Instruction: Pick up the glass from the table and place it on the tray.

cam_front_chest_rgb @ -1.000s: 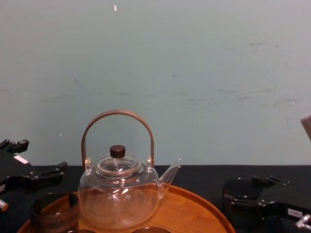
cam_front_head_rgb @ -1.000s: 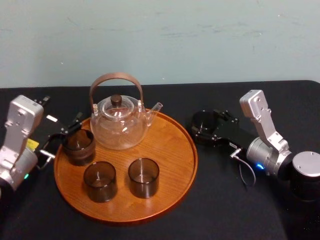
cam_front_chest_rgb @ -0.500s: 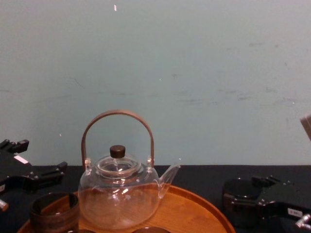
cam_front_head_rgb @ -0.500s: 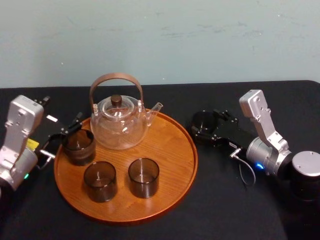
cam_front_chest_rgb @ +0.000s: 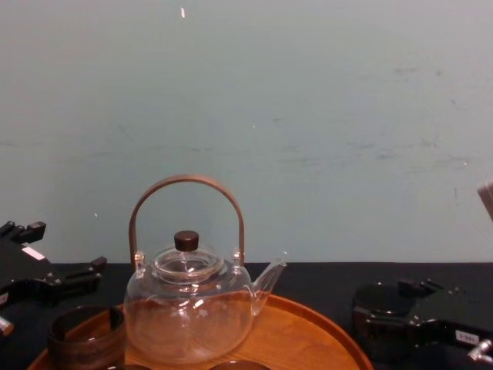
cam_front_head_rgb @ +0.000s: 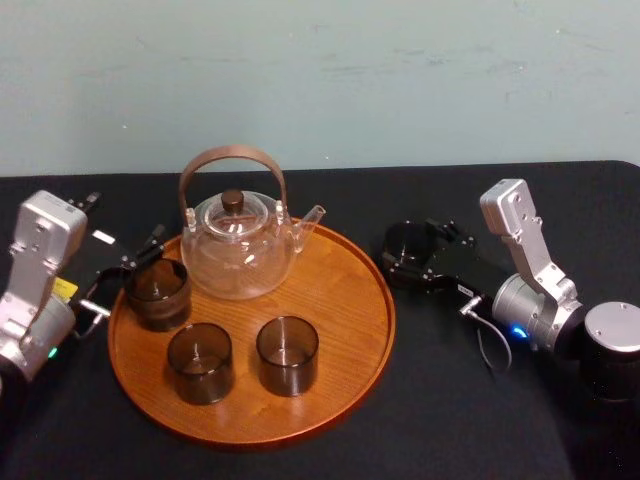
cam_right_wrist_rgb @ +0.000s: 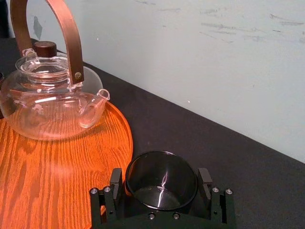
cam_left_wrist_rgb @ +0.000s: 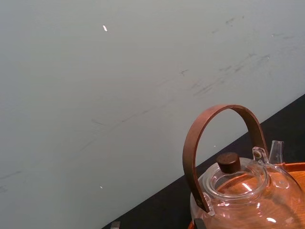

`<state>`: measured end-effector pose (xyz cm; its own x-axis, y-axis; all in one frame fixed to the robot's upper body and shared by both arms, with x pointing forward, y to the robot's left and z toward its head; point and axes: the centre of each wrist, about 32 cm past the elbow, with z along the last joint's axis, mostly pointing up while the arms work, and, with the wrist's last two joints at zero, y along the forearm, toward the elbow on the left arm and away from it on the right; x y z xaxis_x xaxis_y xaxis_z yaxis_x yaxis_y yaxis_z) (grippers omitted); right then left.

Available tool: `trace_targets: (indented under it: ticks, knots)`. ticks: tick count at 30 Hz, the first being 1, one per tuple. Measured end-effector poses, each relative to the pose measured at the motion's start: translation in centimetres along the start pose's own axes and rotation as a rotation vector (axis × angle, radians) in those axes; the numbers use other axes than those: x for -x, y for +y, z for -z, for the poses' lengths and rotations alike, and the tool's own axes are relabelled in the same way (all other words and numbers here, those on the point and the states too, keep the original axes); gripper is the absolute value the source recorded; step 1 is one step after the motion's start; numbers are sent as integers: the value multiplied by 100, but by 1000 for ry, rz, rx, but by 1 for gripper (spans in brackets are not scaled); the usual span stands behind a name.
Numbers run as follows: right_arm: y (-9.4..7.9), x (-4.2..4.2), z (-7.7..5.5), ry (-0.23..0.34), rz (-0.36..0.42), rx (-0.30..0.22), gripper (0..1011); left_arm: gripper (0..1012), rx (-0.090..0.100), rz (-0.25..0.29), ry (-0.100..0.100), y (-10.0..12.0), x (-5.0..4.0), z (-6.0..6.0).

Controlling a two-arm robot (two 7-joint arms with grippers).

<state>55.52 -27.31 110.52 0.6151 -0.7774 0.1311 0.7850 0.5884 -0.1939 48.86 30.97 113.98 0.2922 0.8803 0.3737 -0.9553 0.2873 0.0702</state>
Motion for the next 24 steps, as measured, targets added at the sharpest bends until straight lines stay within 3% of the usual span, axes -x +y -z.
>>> trace_targets:
  ticks: [15,20,24]
  knots:
    - [4,0,-2,1,3,1,1000,1001,0,0,0,0,0,0]
    - [3,-1,-2,1,3,0,913,1001,0,0,0,0,0,0]
    - [2,-1,0,1,3,0,906,1001,0,0,0,0,0,0]
